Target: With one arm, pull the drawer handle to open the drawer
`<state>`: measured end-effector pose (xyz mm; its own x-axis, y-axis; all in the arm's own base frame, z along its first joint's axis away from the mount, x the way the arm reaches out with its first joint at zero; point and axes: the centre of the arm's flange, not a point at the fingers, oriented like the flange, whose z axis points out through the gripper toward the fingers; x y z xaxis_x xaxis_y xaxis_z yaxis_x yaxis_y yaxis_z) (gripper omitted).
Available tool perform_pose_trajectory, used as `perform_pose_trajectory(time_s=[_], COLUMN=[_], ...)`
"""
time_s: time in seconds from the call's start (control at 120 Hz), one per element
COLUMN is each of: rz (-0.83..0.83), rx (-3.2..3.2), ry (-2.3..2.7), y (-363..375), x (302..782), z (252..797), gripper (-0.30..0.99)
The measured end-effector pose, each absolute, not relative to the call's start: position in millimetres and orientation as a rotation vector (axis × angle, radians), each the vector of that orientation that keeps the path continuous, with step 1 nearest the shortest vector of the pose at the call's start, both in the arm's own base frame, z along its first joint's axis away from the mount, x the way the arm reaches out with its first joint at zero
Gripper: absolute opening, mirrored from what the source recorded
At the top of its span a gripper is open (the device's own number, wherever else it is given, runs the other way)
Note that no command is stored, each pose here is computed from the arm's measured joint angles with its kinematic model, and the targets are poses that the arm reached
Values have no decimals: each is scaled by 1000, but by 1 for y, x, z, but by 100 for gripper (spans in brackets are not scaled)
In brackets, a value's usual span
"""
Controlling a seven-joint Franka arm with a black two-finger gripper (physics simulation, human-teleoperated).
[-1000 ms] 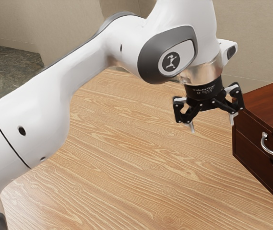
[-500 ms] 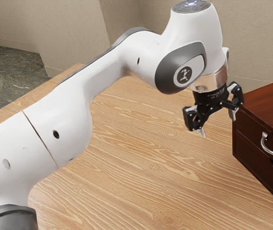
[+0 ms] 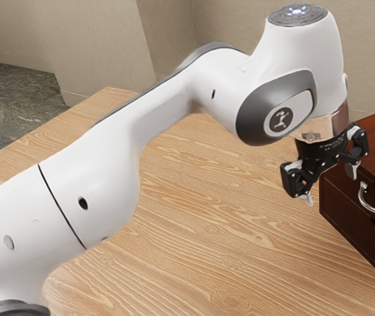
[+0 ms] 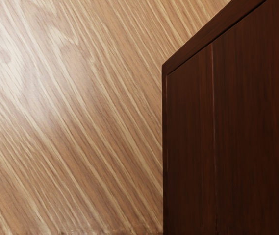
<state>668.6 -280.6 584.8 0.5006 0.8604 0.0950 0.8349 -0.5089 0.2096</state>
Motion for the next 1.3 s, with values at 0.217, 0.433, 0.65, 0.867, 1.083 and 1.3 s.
perform_pose_trajectory(time_s=[0.217, 0.433, 0.65, 0.867, 1.083, 1.3], rz=[290, 275, 306, 312, 303, 284], rx=[2590, 2574, 2588, 2600, 2618, 2628], ry=[1472, 1484, 1451, 1431, 1410, 1401], y=[-299, -296, -307, -311, -321, -324], x=[668, 680, 671, 668, 666, 669], z=[579, 567, 576, 579, 573, 562], gripper=[65, 65, 62, 46, 37, 34])
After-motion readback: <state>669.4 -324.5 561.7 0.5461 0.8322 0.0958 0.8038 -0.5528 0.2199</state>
